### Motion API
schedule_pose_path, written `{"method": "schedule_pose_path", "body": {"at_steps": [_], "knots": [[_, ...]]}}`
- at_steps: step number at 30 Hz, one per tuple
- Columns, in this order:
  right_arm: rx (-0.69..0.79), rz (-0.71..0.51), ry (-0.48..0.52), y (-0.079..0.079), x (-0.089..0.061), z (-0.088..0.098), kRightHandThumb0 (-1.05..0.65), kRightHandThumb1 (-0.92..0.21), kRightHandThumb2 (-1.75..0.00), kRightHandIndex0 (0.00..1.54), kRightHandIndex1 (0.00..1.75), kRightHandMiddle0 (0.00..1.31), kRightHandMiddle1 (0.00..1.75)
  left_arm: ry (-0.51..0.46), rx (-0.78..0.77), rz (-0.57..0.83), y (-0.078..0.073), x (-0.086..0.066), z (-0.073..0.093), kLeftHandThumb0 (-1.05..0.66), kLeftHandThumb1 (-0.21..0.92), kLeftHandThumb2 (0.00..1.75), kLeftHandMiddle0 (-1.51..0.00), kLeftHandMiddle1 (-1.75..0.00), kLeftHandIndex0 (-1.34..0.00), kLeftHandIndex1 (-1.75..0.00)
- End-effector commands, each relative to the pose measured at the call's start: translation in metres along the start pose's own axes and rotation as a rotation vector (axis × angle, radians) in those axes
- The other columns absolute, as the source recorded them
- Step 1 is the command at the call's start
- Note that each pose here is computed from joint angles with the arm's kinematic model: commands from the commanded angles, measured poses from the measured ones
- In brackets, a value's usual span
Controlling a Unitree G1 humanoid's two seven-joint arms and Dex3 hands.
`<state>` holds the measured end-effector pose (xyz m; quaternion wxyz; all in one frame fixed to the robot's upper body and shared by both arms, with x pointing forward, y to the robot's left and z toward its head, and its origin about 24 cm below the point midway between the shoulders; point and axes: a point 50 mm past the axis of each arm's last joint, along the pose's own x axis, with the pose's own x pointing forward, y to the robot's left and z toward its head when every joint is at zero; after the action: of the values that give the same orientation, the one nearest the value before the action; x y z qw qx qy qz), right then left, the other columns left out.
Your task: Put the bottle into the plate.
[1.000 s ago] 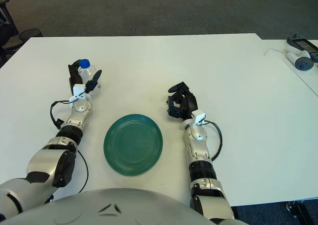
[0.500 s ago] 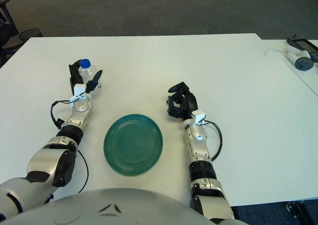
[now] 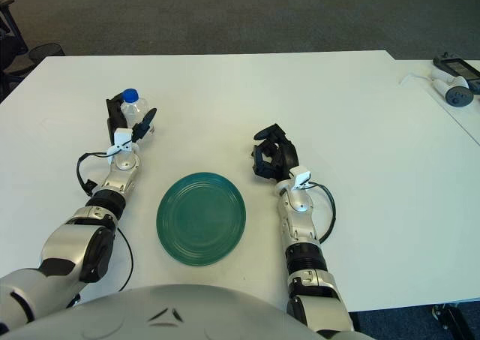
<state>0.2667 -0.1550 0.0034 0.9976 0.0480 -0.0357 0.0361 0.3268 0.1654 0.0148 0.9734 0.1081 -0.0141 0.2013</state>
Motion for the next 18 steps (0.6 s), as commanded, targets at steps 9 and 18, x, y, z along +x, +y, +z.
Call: {"method": "schedule_pose_path", "body": {"at_steps": [9,18], "knots": [[0.023,-0.017,0.107,-0.0005,-0.0130,-0.0196,-0.01,-0.45,-1.11,0.50,1.70,0.43,1.60,0.020,0.062,-0.031,-0.0040,0.0002,-0.0047,-0.92,0.92,0.06,0.00,-0.97,0.00,-1.03],[0.020,-0.028,0.104,0.0009,-0.0134,-0.0186,-0.01,-0.45,-1.08,0.51,1.67,0.44,1.59,0.013,0.091,-0.036,-0.0049,-0.0014,-0.0066,-0.95,0.92,0.08,-0.01,-0.99,0.00,-1.05]]}}
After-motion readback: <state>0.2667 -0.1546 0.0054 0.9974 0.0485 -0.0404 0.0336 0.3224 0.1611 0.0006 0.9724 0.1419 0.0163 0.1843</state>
